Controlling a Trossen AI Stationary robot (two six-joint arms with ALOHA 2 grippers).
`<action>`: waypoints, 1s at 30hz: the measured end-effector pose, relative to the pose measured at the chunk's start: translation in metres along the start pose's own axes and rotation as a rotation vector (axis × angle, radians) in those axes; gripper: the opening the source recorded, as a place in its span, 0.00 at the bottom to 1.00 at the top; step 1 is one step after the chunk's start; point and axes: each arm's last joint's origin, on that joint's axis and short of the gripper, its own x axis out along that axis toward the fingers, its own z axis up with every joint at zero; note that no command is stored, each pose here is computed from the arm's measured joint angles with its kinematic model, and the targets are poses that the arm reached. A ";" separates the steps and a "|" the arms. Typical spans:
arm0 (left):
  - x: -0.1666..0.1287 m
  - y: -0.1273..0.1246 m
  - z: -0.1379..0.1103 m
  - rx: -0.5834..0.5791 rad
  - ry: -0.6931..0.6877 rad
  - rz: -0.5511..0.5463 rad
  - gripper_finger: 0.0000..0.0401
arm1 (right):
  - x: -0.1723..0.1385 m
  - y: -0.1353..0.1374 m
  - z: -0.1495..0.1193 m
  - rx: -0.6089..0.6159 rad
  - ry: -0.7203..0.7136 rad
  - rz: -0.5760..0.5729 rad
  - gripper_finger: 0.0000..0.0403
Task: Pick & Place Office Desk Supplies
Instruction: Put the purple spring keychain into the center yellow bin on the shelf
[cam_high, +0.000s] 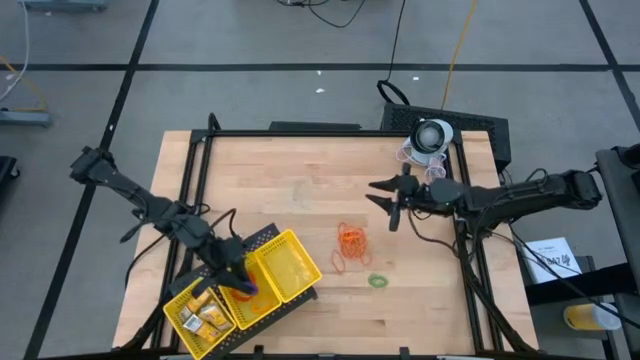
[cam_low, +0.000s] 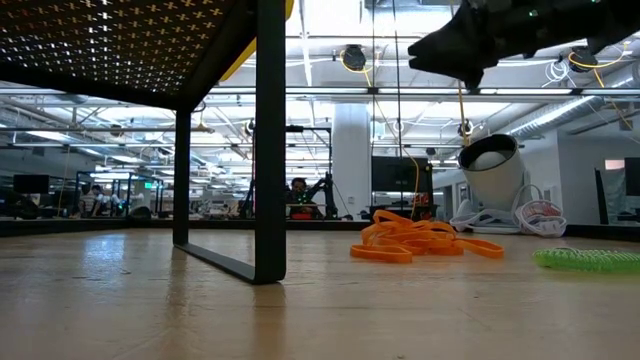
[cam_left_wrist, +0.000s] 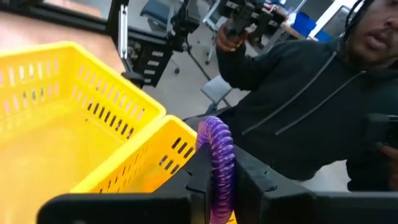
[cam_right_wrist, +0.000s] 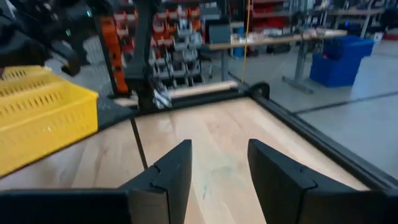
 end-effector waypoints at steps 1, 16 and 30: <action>-0.001 -0.001 0.001 0.003 -0.008 -0.004 0.12 | -0.001 0.000 0.000 -0.001 -0.018 0.002 0.36; -0.007 -0.001 0.002 -0.009 -0.028 0.027 0.47 | -0.006 -0.002 -0.001 -0.011 -0.048 0.009 0.36; -0.017 0.001 -0.009 -0.238 0.085 0.087 0.45 | -0.006 0.000 -0.001 -0.012 -0.047 0.020 0.36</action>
